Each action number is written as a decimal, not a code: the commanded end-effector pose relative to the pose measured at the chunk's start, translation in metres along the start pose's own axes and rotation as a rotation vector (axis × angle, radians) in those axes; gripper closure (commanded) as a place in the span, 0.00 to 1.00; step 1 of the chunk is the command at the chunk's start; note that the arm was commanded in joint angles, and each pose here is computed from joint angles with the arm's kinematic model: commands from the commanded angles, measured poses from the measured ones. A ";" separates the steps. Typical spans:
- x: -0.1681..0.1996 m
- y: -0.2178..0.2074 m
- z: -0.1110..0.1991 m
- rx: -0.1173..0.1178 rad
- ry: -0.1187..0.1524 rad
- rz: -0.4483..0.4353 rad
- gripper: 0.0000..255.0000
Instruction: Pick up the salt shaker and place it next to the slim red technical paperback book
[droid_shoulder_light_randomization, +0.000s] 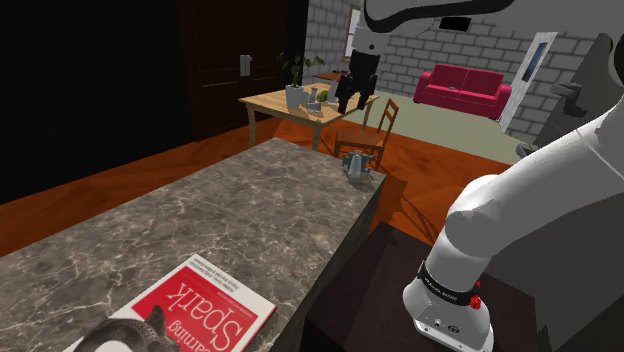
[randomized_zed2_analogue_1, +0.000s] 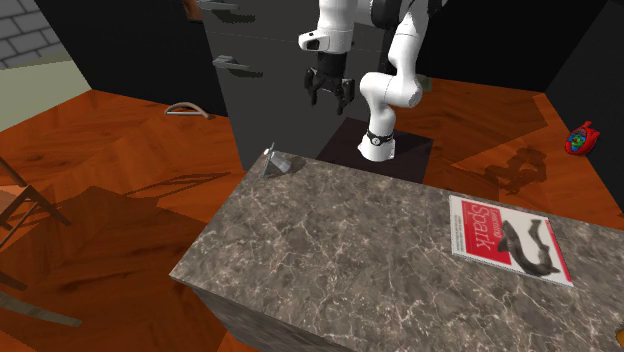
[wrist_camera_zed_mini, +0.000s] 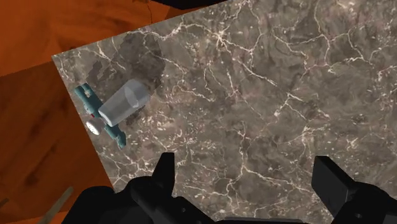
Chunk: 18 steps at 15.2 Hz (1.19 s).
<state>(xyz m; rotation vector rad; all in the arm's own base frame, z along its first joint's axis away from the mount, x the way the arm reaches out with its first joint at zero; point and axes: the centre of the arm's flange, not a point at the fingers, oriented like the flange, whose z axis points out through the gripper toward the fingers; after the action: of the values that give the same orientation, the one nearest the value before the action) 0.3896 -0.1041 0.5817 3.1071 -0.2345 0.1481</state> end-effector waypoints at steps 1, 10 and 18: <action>0.012 0.022 0.016 0.022 -0.016 0.046 0.00; 0.056 0.125 0.092 0.117 -0.091 0.246 0.00; 0.072 0.214 0.169 0.202 -0.157 0.424 0.00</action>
<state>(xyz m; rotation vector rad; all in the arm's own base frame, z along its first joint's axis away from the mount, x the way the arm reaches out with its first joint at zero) 0.4430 -0.3208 0.4346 3.2160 -0.8966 -0.0594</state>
